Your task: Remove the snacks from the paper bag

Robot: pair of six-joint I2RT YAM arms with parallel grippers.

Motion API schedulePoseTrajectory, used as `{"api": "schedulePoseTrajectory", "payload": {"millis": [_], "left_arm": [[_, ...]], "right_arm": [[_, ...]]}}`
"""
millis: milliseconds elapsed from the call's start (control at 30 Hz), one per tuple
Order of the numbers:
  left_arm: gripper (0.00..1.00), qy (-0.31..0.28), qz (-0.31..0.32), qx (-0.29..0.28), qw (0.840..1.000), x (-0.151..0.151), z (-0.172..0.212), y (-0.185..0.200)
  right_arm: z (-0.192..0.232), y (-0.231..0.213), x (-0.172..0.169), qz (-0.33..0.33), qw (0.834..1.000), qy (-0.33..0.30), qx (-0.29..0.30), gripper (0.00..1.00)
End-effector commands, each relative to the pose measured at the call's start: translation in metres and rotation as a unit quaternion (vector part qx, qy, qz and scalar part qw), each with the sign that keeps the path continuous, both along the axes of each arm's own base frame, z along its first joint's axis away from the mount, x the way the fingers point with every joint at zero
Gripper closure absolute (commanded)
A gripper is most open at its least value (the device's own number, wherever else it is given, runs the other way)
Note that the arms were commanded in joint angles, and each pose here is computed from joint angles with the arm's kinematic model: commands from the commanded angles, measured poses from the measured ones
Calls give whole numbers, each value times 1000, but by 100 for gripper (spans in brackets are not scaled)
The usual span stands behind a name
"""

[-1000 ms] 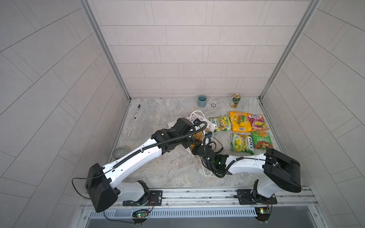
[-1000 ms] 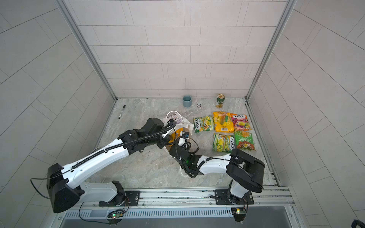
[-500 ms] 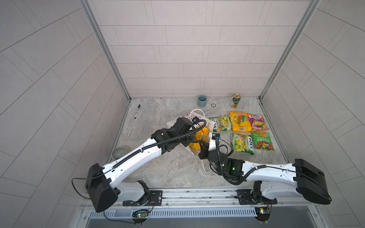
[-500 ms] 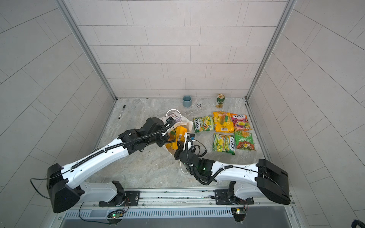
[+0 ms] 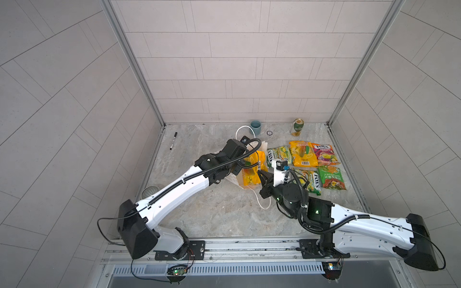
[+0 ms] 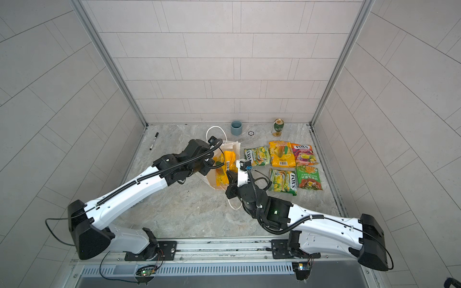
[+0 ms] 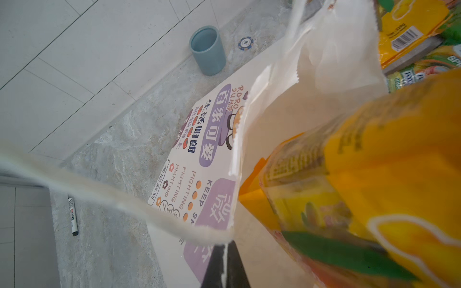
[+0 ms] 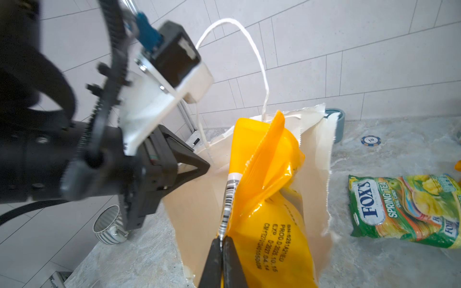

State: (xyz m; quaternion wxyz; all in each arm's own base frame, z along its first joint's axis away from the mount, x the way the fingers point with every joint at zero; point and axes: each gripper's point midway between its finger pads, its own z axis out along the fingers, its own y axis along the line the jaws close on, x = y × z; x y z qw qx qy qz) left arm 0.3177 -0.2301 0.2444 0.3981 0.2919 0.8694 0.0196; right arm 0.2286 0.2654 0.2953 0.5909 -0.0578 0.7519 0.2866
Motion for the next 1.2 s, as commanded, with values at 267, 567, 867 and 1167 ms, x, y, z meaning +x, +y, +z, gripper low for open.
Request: {"api": "schedulePoseTrajectory", "payload": {"millis": [267, 567, 867, 1167], "left_arm": [[100, 5, 85, 12, 996, 19, 23, 23], [100, 18, 92, -1, 996, 44, 28, 28], [100, 47, 90, -31, 994, 48, 15, 25], [100, 46, 77, -47, 995, 49, 20, 20]], "right_arm": [[98, -32, 3, -9, 997, -59, 39, 100], [129, -74, 37, -42, 996, -51, 64, 100], [81, -90, 56, -52, 996, 8, 76, 100], [66, -116, 60, -65, 995, 27, 70, 100]]}}
